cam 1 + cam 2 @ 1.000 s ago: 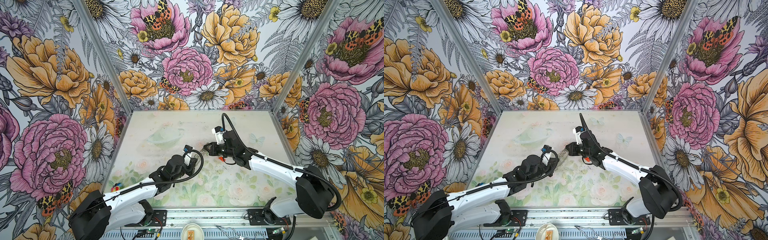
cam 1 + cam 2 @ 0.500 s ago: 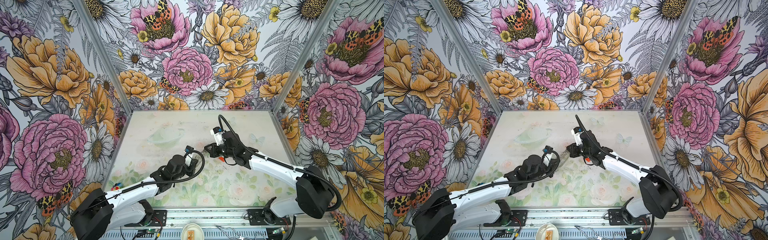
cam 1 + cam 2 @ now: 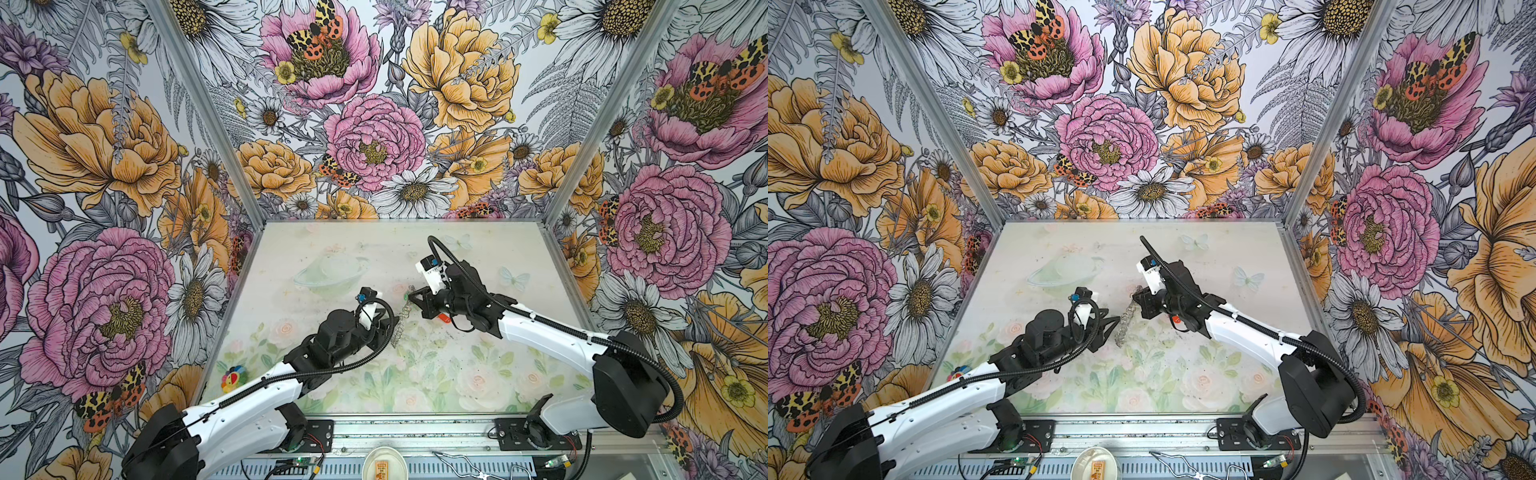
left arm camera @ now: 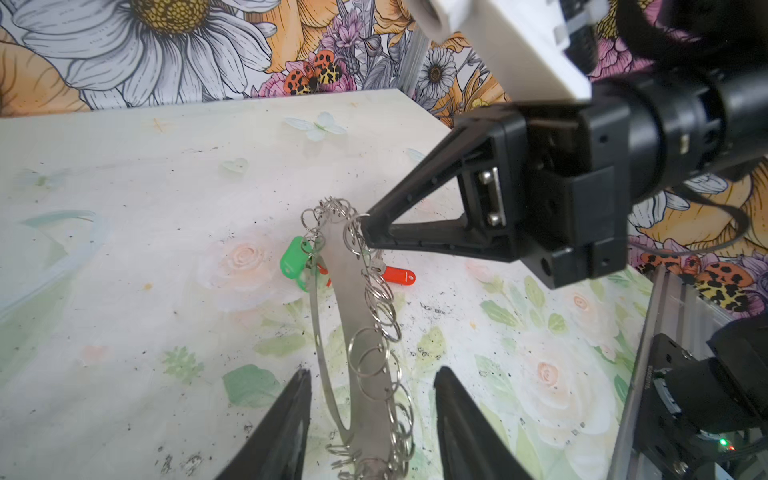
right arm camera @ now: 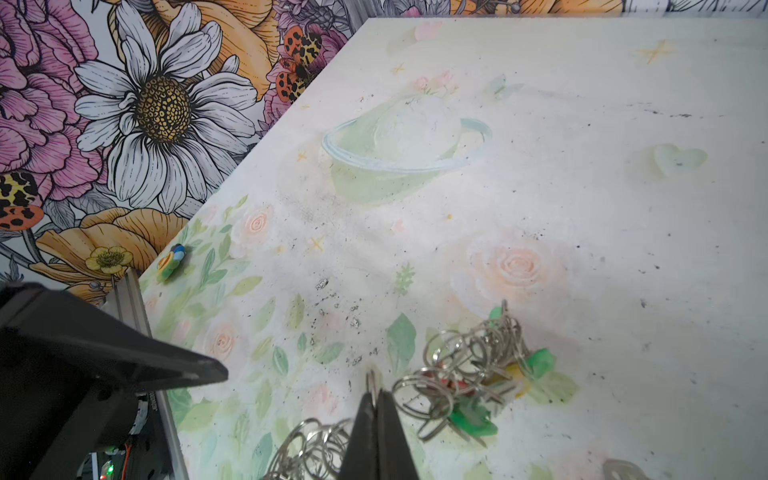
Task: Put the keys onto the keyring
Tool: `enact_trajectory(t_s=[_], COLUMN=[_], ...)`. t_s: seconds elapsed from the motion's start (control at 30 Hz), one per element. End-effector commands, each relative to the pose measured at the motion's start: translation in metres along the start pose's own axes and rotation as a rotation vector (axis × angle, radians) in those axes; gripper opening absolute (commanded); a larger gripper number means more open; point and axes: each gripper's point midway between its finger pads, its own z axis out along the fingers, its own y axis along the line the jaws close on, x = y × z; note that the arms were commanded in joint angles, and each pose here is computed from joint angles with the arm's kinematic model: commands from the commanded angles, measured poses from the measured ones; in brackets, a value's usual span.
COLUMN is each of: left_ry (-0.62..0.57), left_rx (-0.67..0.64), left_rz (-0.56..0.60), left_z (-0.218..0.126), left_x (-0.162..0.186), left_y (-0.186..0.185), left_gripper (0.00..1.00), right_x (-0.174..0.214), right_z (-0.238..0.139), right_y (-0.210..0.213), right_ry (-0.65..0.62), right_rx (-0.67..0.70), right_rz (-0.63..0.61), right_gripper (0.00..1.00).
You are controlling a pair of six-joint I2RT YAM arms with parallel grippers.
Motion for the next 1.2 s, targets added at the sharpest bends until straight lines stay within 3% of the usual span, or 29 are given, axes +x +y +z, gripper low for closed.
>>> enact_trajectory(t_s=[0.0,0.13,0.47,0.83,1.17], left_ry=[-0.026,-0.045,0.013,0.005,-0.006], left_rx=[0.010,0.067,0.311,0.329,0.353], left_rz=[-0.030,-0.043,-0.029,0.005,0.054], left_z=[-0.007,-0.005,0.016,0.010,0.004], left_x=[-0.006,-0.013,-0.006,-0.005,-0.007], left_y=[0.006,0.007,-0.020,-0.020,-0.025], left_gripper=[0.52,0.52,0.32,0.29,0.15], right_x=[-0.030,-0.029,-0.027,-0.019,-0.009], right_z=[-0.013,-0.012,-0.024,-0.033,-0.036], right_y=[0.023,0.028,0.059,0.072,0.078], right_ry=[-0.081,-0.094,-0.198,-0.164,-0.090], right_rx=[-0.074,-0.100,-0.260,-0.318,-0.340], right_rz=[-0.127,-0.145,-0.230,-0.349,-0.399], right_gripper=[0.00,0.00,0.00,0.00,0.00])
